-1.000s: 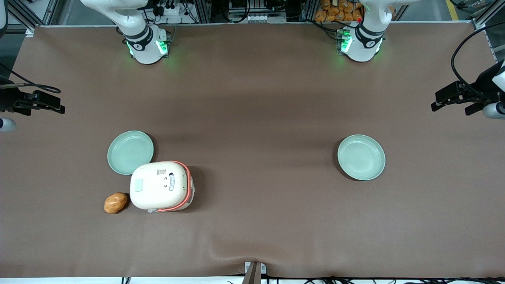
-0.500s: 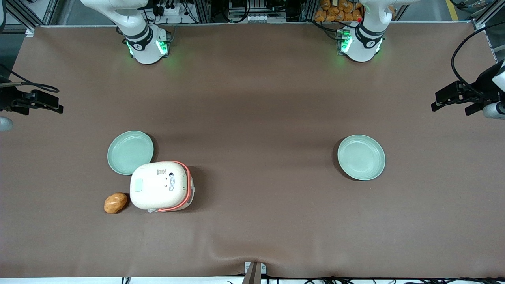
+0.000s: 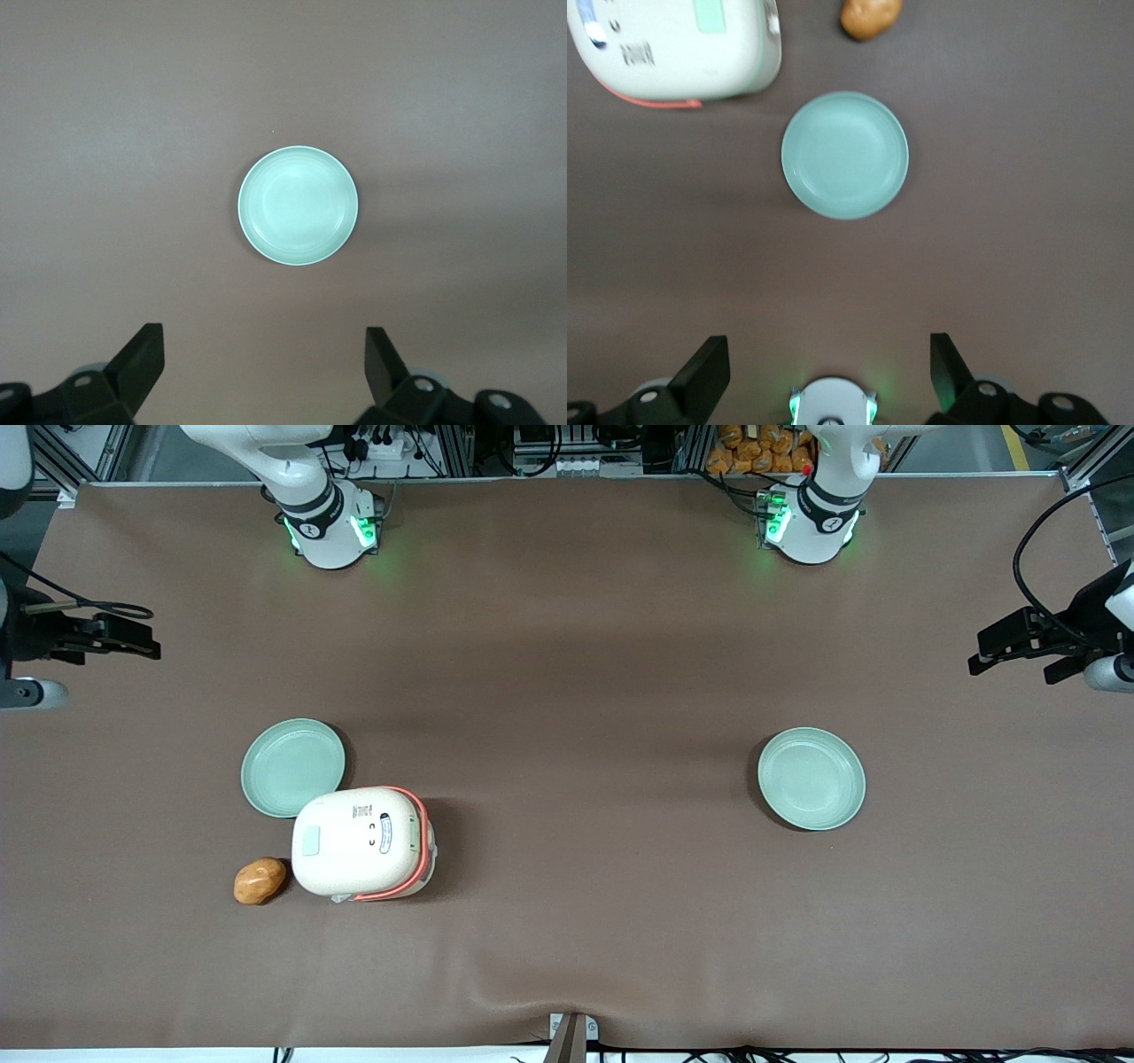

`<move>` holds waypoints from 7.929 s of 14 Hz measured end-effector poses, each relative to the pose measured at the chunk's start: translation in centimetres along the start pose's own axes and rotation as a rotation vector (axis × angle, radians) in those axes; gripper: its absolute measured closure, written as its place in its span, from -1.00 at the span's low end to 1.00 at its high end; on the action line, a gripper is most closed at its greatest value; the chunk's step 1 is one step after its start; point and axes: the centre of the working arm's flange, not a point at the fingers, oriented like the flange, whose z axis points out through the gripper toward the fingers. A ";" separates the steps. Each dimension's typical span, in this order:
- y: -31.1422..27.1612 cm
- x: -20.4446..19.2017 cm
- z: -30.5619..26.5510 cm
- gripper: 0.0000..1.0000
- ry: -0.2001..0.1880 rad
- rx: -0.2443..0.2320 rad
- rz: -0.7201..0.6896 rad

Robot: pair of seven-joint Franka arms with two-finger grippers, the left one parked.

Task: Press rice cooker button with right arm

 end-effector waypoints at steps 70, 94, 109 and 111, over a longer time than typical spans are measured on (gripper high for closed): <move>-13.4 16.7 15.0 0.47 0.276 -0.045 -0.202; -3.5 -1.5 -2.4 -1.00 0.026 0.059 -0.064; 2.9 -2.8 -3.1 -1.00 0.034 -0.014 -0.011; 2.8 -2.8 -3.0 -1.00 0.032 -0.019 -0.014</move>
